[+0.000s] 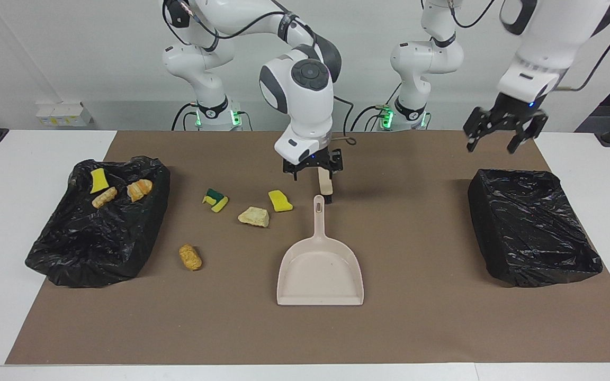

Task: Sweep and dump trash in bin

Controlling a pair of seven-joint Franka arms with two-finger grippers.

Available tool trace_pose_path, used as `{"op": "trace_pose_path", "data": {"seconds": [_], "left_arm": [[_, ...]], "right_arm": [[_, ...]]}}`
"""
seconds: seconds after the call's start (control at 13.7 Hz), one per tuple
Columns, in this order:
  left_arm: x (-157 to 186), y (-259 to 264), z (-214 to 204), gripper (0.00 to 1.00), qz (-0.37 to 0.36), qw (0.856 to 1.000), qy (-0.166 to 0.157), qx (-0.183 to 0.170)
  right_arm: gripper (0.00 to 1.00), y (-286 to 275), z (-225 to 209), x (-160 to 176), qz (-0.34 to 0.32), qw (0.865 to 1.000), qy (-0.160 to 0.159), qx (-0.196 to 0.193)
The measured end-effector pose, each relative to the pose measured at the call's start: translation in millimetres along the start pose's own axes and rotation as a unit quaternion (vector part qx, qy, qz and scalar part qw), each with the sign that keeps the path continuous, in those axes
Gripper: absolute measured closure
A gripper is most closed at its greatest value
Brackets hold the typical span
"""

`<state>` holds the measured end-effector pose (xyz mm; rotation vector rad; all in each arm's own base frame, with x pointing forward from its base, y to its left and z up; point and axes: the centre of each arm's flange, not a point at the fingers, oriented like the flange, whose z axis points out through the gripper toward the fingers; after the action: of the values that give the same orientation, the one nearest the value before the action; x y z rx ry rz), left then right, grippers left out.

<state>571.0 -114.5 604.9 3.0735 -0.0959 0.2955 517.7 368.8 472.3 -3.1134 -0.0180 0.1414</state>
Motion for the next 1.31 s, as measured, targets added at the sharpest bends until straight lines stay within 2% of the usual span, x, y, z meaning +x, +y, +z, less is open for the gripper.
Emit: {"op": "trace_pose_path", "data": {"seconds": [0.22, 0.44, 0.8, 0.95, 1.31], "left_arm": [[15.9, 54.0, 53.9, 0.00, -0.038, 0.999, 0.000, -0.011], [31.5, 106.2, 89.8, 0.00, -0.081, 0.996, 0.020, -0.031], [28.7, 194.1, 172.5, 0.00, -0.064, 0.997, -0.003, -0.041], [19.5, 221.4, 193.1, 0.00, -0.045, 0.998, -0.011, -0.042], [-12.3, 275.9, 212.4, 0.00, -0.001, 0.999, -0.027, -0.043]], "right_arm": [[0.00, -7.9, 10.2, -45.0, -0.002, 1.000, -0.016, -0.011], [0.00, -17.8, 27.0, -79.4, 0.010, 1.000, -0.023, 0.010], [0.00, -22.1, 71.2, -143.5, -0.016, 1.000, -0.014, 0.013], [0.00, -25.0, 88.4, -155.1, -0.021, 1.000, -0.008, 0.014], [0.00, -32.4, 122.2, -171.1, -0.013, 1.000, -0.011, 0.009]]}}
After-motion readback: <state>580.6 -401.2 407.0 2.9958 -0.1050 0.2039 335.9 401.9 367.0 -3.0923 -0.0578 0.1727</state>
